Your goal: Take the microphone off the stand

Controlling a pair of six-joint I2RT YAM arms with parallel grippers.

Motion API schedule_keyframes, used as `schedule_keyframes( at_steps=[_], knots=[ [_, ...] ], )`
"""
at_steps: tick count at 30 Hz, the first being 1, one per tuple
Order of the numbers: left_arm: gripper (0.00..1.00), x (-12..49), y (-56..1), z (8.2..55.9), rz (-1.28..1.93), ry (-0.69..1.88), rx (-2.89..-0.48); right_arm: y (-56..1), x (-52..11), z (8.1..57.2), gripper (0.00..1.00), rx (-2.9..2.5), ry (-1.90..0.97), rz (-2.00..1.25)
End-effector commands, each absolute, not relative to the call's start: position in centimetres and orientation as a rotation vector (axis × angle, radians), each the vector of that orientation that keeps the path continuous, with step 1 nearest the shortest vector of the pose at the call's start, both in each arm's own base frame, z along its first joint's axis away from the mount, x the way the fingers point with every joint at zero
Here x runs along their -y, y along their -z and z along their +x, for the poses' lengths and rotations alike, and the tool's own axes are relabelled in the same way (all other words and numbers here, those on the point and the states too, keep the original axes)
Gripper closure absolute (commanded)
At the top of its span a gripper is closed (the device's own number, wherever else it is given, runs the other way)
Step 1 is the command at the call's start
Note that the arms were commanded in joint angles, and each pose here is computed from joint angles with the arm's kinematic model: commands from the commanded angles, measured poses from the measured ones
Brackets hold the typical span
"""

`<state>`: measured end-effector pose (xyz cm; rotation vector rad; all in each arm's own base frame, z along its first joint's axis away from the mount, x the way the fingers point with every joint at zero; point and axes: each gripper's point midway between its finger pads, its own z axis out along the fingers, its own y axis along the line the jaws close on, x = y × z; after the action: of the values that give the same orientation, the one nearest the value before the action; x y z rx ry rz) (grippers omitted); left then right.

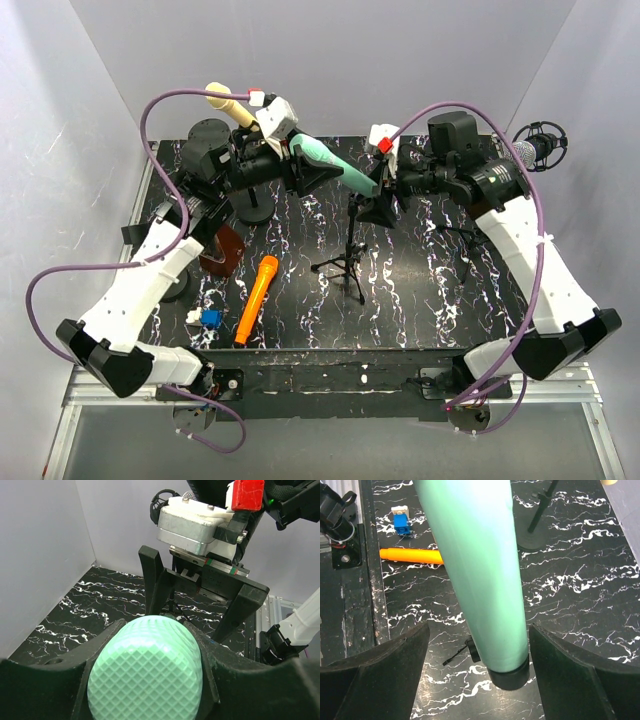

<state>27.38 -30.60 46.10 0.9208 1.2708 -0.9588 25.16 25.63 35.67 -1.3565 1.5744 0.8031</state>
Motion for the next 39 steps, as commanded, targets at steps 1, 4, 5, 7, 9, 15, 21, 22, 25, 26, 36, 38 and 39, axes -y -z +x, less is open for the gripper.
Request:
schedule_keyframes(
  at_steps=[1, 4, 5, 7, 9, 15, 21, 22, 25, 26, 36, 38, 39],
  knots=[
    [1.00, 30.4, -46.8, 27.9, 0.930, 0.939, -1.264, -36.9, -26.3, 25.1, 0.15, -1.505, -0.832, -1.417],
    [1.00, 30.4, -46.8, 28.0, 0.929, 0.936, -1.263, -36.4, -26.6, 25.2, 0.23, -1.513, -0.864, -1.420],
    [1.00, 30.4, -46.6, 28.1, 0.928, 0.936, -1.268, -36.2, -26.7, 25.3, 0.26, -1.517, -0.863, -1.413],
    [1.00, 30.4, -46.9, 28.2, 0.922, 0.932, -1.266, -35.7, -26.7, 25.5, 0.32, -1.535, -0.867, -1.403],
    [1.00, 30.3, -47.2, 28.3, 0.915, 0.925, -1.266, -35.3, -26.6, 25.4, 0.37, -1.542, -0.866, -1.408],
    [1.00, 29.8, -48.7, 28.5, 0.901, 0.901, -1.249, -34.0, -25.9, 25.3, 0.48, -1.562, -0.822, -1.444],
    [1.00, 29.1, -49.7, 28.7, 0.912, 0.839, -1.222, -32.8, -25.5, 25.4, 0.40, -1.582, -0.803, -1.449],
    [1.00, 29.1, -49.7, 28.6, 0.912, 0.837, -1.224, -32.7, -25.5, 25.3, 0.36, -1.584, -0.800, -1.449],
    [1.00, 29.1, -48.7, 28.7, 0.921, 0.838, -1.246, -32.8, -25.2, 25.5, 0.33, -1.588, -0.790, -1.444],
    [1.00, 29.1, -48.7, 28.6, 0.923, 0.839, -1.243, -32.8, -25.1, 25.4, 0.33, -1.593, -0.795, -1.443],
    [1.00, 29.2, -49.1, 29.2, 0.917, 0.820, -1.243, -33.1, -24.9, 26.1, 0.61, -1.615, -0.868, -1.380],
    [1.00, 29.0, -50.0, 29.2, 0.918, 0.805, -1.226, -32.7, -24.5, 26.1, 0.67, -1.624, -0.869, -1.373],
    [1.00, 28.9, -50.4, 29.3, 0.915, 0.792, -1.221, -32.4, -24.2, 26.2, 0.68, -1.633, -0.868, -1.371]
  ],
)
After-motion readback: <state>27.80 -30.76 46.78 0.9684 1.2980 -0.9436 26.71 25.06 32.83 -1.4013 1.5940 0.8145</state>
